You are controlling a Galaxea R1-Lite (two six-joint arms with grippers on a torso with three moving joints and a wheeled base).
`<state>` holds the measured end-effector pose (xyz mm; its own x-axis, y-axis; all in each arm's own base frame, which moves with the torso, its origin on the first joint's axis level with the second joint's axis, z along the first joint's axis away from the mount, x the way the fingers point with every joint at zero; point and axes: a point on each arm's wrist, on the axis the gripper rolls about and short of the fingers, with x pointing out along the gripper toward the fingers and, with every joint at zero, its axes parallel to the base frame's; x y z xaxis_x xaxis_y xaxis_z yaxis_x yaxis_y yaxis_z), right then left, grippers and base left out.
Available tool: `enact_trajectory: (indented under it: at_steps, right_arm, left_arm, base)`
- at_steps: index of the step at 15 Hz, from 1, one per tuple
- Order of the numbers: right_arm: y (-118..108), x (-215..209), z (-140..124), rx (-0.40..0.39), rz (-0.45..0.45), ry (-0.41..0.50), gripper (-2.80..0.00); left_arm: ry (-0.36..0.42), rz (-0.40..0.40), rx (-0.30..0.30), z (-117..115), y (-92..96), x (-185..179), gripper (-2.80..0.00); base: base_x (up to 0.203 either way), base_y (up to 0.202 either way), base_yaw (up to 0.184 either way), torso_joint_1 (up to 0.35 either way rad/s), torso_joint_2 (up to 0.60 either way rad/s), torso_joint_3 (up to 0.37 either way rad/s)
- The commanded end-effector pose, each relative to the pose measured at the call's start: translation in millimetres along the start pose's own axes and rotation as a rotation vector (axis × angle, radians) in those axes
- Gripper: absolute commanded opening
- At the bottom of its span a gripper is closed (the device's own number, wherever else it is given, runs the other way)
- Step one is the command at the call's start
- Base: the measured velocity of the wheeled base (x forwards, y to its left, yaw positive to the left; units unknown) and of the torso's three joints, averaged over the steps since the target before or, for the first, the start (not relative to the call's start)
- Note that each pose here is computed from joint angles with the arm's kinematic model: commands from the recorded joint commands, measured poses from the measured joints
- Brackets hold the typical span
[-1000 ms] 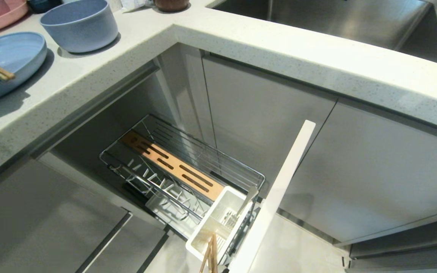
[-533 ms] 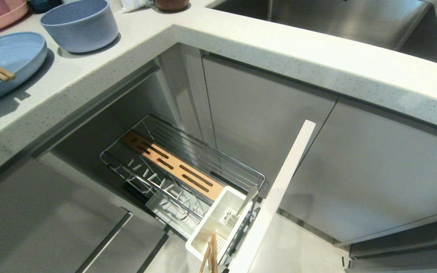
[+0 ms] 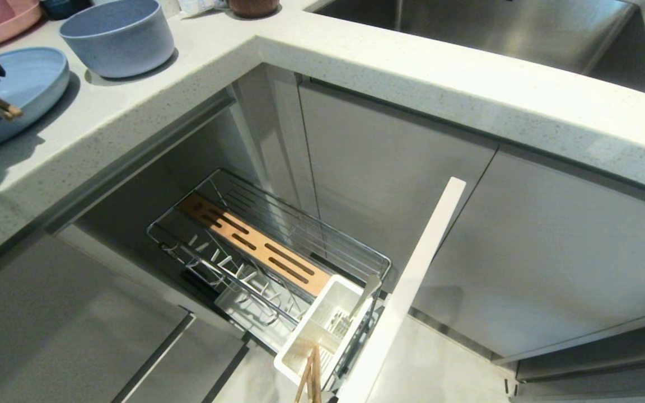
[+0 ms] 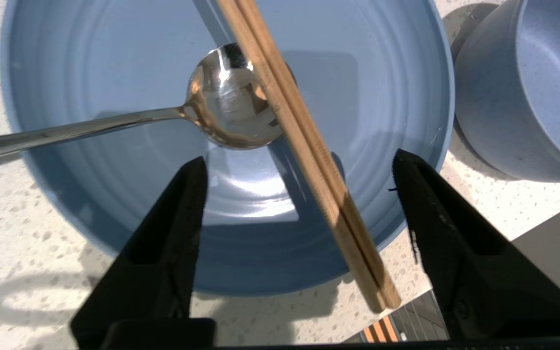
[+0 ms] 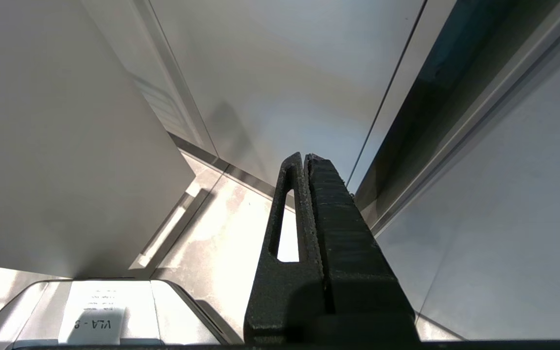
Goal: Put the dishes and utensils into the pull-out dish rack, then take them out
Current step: Pick up the chopsticks and place it in the cupboard
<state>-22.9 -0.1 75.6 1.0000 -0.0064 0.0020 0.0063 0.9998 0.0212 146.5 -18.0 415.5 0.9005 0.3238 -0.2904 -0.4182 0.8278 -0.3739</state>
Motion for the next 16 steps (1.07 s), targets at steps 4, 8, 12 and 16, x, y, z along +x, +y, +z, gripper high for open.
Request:
enact_trajectory:
  at_steps: [4, 8, 12, 16]
  right_arm:
    - [0.0, -0.1, -0.5, 0.000, 0.000, -0.002, -2.80]
    - [0.0, -0.1, -0.5, 0.000, 0.000, -0.001, -2.80]
    - [0.0, -0.1, -0.5, 0.000, 0.000, -0.001, -2.80]
    - [0.0, -0.1, -0.5, 0.002, 0.000, -0.001, -2.80]
  left_arm:
    - [0.022, 0.013, 0.010, -3.5, -4.1, 9.4, 0.00]
    - [0.034, 0.018, 0.015, -5.7, -7.5, 16.5, 0.00]
    - [0.028, 0.014, 0.010, -5.1, -8.9, 18.2, 0.00]
    - [0.028, 0.013, 0.011, -5.2, -8.8, 17.7, -2.80]
  base:
    - [0.000, 0.000, 0.000, 0.000, 0.00, 0.000]
    - [0.000, 0.000, 0.000, 0.000, 0.00, 0.000]
    - [0.000, 0.000, 0.000, 0.000, 0.00, 0.000]
    - [0.000, 0.000, 0.000, 0.000, 0.00, 0.000]
